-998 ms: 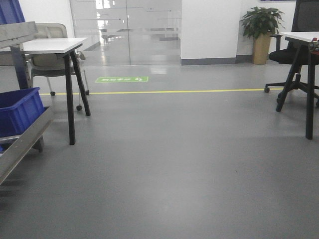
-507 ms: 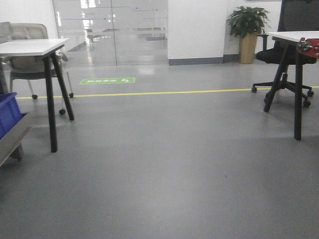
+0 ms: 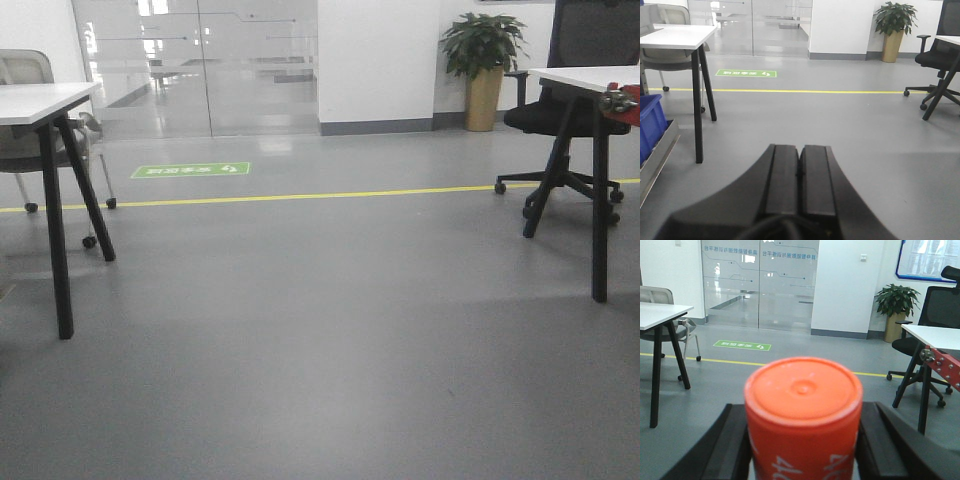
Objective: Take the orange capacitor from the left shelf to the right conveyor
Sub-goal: 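Drive the base to the red conveyor, holding the capacitor in the right gripper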
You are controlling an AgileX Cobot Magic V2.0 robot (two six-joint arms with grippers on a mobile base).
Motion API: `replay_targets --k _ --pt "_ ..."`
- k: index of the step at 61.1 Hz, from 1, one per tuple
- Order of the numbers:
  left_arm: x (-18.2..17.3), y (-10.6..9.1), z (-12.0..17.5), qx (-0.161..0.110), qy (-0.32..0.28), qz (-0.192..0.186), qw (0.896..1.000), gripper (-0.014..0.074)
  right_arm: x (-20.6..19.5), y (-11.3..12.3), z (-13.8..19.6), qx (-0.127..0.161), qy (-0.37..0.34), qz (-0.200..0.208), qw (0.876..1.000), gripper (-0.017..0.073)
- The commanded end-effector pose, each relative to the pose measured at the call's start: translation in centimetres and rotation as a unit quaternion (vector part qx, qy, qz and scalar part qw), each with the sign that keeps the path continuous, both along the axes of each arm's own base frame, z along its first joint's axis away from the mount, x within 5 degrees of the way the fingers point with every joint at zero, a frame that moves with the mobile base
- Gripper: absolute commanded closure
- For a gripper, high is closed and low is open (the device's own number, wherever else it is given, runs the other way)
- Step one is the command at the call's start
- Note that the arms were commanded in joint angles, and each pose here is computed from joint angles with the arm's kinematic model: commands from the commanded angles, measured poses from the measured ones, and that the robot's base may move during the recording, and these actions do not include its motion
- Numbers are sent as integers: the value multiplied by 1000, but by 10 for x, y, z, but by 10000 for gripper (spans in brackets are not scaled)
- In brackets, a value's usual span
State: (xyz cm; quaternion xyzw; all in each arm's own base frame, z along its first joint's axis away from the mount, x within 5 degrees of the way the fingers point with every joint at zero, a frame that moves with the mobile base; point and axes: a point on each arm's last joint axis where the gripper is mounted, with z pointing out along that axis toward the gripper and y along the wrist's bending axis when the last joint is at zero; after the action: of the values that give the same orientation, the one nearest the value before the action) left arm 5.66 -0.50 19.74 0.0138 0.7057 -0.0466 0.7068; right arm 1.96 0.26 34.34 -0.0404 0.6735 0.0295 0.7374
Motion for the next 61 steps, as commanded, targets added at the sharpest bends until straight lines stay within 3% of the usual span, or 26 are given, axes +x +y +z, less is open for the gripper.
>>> replay_targets --k 1,61 --pt "-1 1 10 -6 -52 5 999 720 -2 -1 15 -3 -50 -7 999 403" --pt "-1 1 9 -6 -49 4 999 720 -2 -1 15 -3 -50 -7 999 403"
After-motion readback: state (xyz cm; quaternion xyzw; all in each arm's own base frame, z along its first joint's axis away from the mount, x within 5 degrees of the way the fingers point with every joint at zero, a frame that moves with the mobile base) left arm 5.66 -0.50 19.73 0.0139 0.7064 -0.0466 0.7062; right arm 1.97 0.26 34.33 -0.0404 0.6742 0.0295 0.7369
